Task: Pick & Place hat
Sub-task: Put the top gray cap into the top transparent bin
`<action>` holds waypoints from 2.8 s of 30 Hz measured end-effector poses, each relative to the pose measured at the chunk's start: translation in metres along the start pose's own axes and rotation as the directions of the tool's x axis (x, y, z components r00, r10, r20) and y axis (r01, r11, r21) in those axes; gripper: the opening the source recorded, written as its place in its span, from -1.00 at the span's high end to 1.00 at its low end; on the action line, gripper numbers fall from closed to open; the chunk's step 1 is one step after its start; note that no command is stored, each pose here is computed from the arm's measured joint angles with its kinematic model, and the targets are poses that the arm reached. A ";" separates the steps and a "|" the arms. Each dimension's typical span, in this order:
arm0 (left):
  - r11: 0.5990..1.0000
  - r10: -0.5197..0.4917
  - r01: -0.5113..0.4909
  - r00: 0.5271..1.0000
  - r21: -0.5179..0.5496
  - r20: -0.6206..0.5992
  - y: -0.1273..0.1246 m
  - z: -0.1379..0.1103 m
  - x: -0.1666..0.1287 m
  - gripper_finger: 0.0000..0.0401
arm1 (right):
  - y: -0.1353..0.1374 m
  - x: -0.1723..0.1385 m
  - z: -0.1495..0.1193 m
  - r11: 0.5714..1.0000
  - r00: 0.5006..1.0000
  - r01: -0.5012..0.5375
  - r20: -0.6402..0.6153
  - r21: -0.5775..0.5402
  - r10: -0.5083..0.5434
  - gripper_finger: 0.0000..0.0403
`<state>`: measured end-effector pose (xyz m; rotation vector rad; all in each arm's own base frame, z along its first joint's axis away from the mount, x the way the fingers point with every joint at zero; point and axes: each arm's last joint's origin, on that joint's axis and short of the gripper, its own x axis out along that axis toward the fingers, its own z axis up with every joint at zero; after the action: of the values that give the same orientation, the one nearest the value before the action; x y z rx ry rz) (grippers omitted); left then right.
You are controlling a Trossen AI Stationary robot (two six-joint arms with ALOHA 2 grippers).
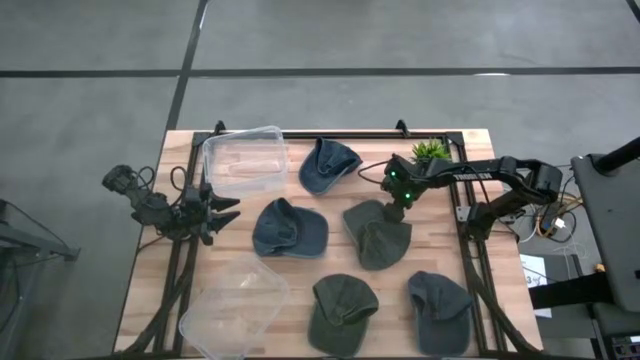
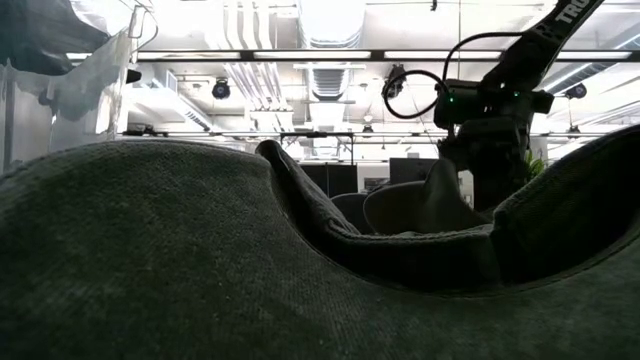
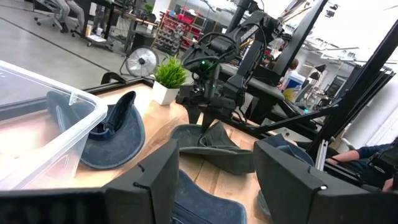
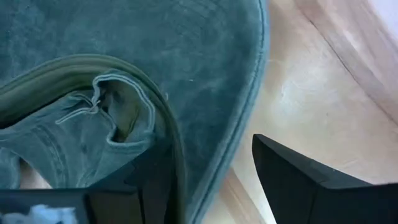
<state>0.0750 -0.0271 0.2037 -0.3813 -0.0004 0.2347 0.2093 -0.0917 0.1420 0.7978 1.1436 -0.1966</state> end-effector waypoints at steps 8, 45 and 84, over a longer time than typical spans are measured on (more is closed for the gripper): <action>1.000 0.000 0.000 1.000 0.000 0.000 0.000 0.000 0.000 0.00 | 0.001 0.000 0.001 1.000 1.000 -0.021 0.004 -0.005 0.021 0.07; 1.000 0.000 0.000 1.000 -0.020 0.000 0.000 0.000 0.000 0.00 | 0.130 -0.224 0.055 0.946 0.853 -0.009 0.492 -0.323 0.176 0.95; 0.932 0.060 0.046 0.959 -0.361 0.277 -0.033 0.042 0.015 0.00 | 0.203 -0.154 0.210 0.880 0.900 -0.055 0.358 -0.472 0.248 0.95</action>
<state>0.0956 -0.0376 0.2543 -0.7159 -0.3309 0.2960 0.4032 -0.1220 0.4074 0.3975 0.6782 0.0428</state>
